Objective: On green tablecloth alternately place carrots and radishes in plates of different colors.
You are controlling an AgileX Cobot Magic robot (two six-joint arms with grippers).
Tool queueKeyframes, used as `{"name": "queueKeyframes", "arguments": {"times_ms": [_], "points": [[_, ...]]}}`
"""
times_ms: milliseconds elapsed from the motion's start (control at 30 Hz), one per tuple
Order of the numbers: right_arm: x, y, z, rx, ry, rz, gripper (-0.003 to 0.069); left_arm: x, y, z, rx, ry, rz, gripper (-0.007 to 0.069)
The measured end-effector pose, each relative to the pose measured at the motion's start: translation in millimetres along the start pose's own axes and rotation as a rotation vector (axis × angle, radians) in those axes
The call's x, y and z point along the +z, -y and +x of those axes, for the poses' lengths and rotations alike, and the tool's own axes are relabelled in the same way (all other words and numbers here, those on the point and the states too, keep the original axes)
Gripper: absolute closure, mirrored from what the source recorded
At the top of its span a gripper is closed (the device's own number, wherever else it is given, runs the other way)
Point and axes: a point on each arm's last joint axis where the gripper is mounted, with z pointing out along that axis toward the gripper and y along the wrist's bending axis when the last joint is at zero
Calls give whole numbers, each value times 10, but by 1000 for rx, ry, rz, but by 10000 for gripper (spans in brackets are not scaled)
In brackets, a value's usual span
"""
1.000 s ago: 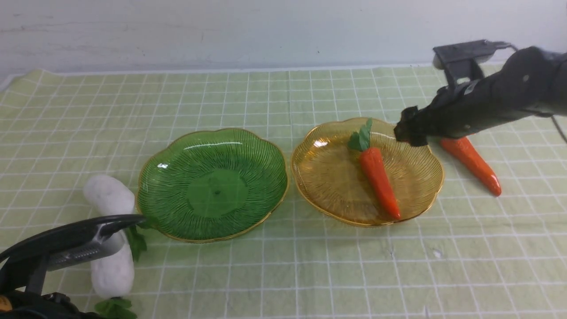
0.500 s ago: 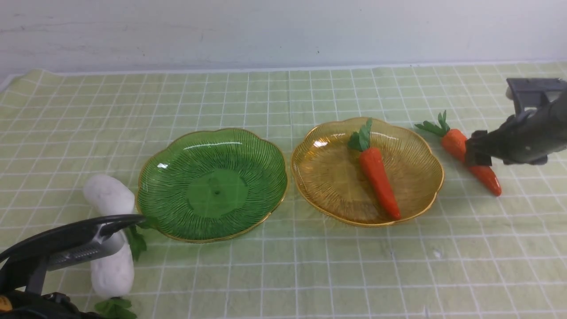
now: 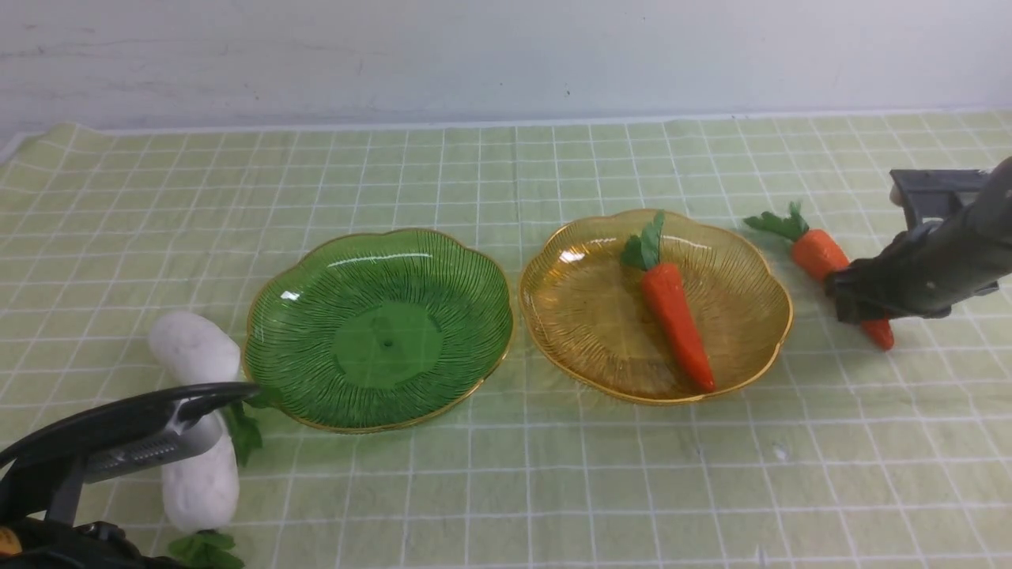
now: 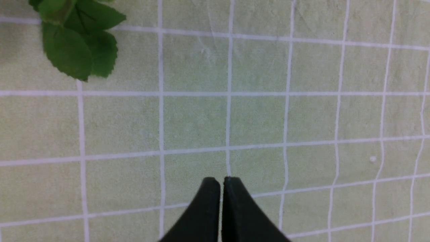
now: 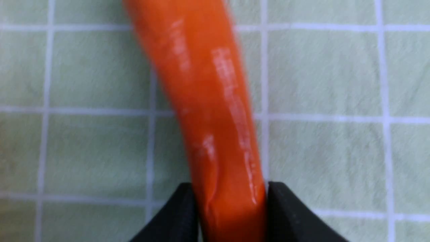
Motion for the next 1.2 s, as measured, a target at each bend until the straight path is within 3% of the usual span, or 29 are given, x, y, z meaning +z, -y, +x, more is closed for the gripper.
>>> {"name": "queueKeyframes", "arguments": {"times_ms": [33,200,367,467,700,1000,1200], "points": [[-55,-19,-3,-2,-31,-17,452,0,0,0,0,0,0,629],[-662,-137,-337,-9,-53,-102,451,0,0,0,0,0,0,629],[-1038,-398,-437,71,-129,-318,451,0,0,0,0,0,0,629],[-954,-636,-399,4,-181,-407,451,0,0,0,0,0,-1,618],[-629,-893,-304,-69,-267,-437,442,0,-9,0,7,0,-10,608],[-506,-894,-265,-14,-310,-423,148,0,-21,0,17,0,-23,591],[-576,-859,-280,18,-315,-367,57,-1,-47,-4,38,4,-52,580]]}}
